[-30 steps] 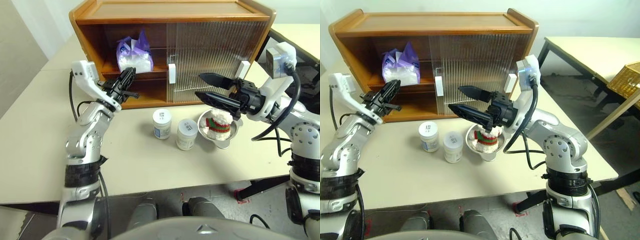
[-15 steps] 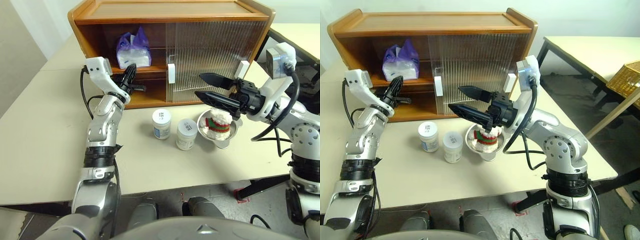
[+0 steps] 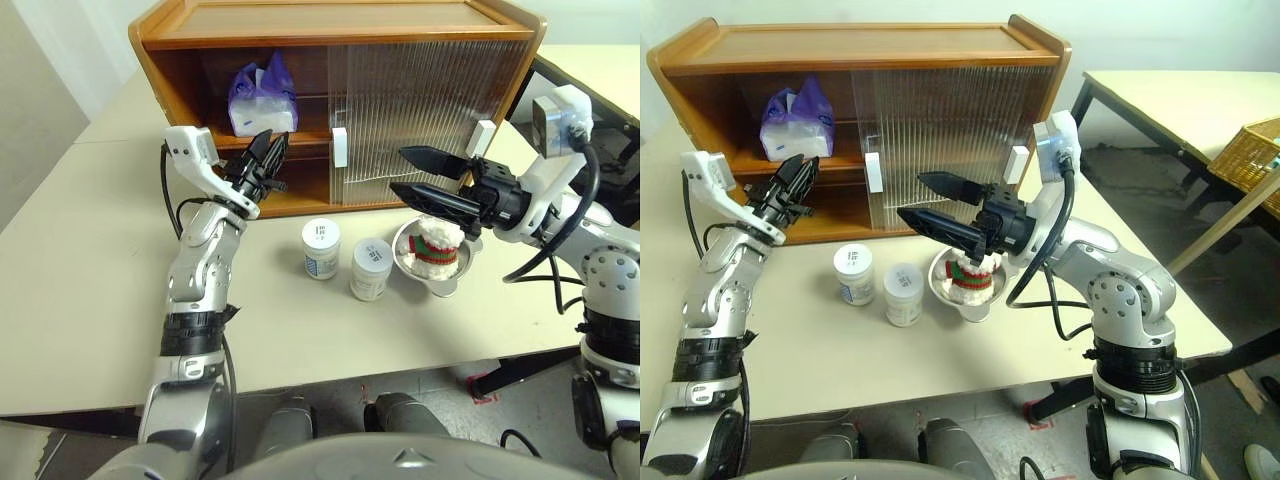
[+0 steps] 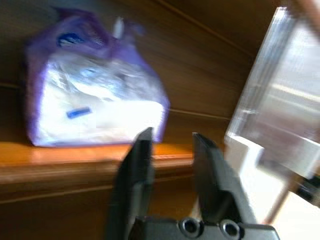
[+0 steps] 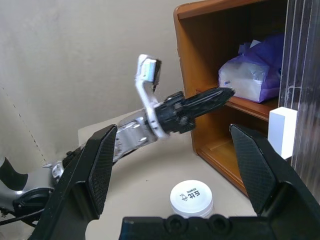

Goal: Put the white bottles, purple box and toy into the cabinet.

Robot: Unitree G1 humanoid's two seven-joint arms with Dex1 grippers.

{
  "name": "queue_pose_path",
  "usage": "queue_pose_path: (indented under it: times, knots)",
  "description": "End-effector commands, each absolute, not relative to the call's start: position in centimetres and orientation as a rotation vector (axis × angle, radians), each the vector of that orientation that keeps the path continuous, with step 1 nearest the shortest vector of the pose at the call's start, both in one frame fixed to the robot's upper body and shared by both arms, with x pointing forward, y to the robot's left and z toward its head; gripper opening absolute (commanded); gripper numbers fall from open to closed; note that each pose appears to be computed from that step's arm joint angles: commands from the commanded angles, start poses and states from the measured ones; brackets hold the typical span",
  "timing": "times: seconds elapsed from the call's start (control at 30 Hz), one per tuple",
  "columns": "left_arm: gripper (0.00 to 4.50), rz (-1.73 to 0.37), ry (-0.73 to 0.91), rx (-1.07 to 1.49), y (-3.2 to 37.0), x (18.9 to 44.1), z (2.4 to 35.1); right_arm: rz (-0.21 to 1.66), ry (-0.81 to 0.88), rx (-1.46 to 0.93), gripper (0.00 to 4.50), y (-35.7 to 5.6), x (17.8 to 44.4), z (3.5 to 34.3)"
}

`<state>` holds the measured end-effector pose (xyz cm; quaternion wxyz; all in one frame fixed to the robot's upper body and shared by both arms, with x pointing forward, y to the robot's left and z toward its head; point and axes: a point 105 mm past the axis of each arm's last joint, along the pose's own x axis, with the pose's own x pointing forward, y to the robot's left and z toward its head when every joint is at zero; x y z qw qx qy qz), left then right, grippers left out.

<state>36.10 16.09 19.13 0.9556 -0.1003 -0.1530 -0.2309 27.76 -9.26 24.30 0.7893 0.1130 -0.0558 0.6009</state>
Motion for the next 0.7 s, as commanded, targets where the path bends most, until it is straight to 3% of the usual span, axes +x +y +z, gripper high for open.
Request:
queue_pose_path:
  times: [0.03,0.17,0.5,0.7]
  knots:
    - [2.98,-0.588,-0.285,-0.168,16.8,33.1,18.1,1.3,-0.118,0.237,4.5,-9.3,27.6,24.3]
    - [4.46,-0.704,-0.197,-0.108,18.2,29.9,15.3,1.311,-0.12,0.238,4.5,-9.2,27.7,24.4]
    - [4.49,-0.934,0.046,0.002,18.9,24.9,9.5,1.324,-0.119,0.231,4.5,-9.2,27.9,24.6]
    - [4.49,-0.935,0.074,0.083,18.7,25.6,7.2,1.327,-0.122,0.23,4.5,-9.1,27.9,24.7]
